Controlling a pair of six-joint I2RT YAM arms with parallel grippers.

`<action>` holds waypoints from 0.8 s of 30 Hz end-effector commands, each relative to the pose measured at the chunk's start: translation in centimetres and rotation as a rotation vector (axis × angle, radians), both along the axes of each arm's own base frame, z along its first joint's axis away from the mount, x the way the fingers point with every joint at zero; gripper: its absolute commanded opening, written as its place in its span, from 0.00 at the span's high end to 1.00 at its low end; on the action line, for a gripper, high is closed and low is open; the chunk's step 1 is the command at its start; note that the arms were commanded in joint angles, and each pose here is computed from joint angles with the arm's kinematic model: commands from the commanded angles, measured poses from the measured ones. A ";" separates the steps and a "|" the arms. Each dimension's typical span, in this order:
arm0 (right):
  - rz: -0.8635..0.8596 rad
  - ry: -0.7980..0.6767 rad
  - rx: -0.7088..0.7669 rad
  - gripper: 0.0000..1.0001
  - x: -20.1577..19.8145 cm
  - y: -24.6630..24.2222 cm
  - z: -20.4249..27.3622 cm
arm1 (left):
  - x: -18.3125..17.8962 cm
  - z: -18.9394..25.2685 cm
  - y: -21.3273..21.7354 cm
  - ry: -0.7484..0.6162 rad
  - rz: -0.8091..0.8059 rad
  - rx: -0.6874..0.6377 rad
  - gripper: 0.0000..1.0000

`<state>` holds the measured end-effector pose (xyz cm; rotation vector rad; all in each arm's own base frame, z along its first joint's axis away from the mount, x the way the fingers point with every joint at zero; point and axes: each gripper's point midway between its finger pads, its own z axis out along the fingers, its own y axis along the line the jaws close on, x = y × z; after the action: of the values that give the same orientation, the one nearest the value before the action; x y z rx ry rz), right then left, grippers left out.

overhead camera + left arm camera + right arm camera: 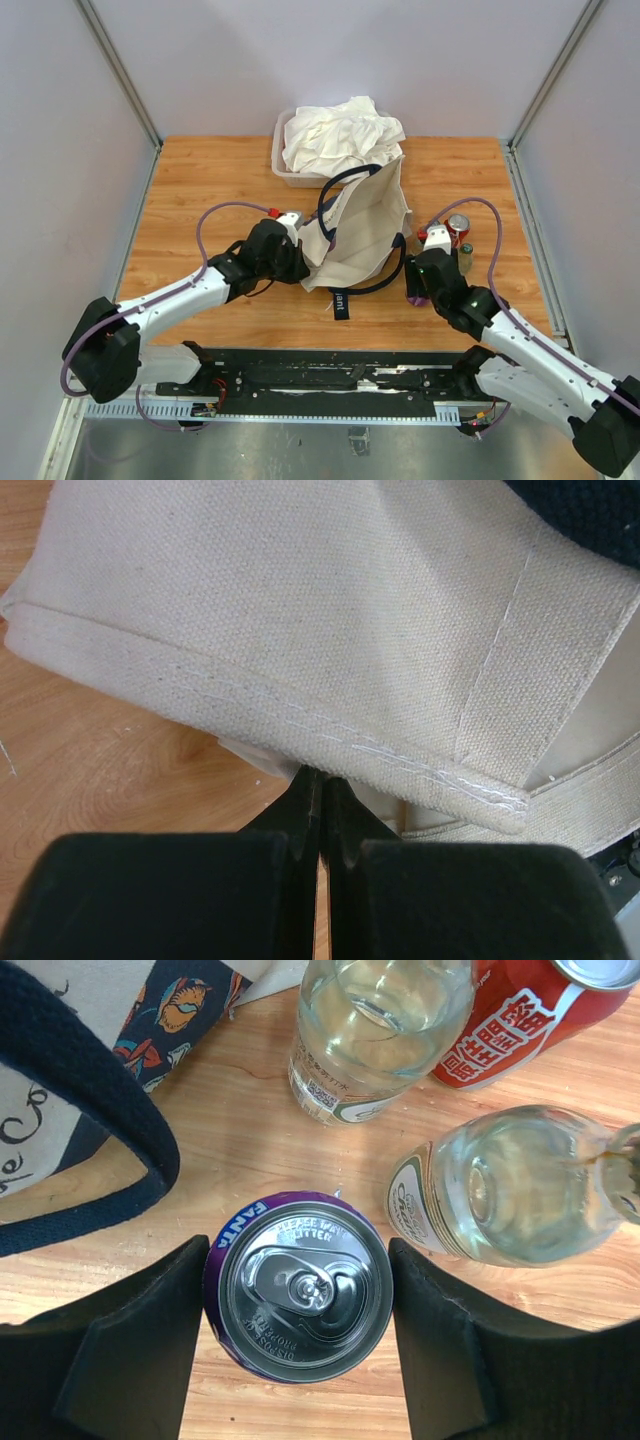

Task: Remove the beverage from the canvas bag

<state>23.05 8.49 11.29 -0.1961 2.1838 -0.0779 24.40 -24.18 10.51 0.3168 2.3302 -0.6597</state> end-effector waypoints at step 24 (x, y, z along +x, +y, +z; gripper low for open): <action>0.042 -0.208 0.000 0.10 2.3 1.1 9.5 | 0.7 1.1 1.2 -0.083 0.027 0.051 0.94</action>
<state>25.34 9.49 16.74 -0.1861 2.0511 -0.0614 24.79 -23.80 10.95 0.3323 2.3103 -0.6194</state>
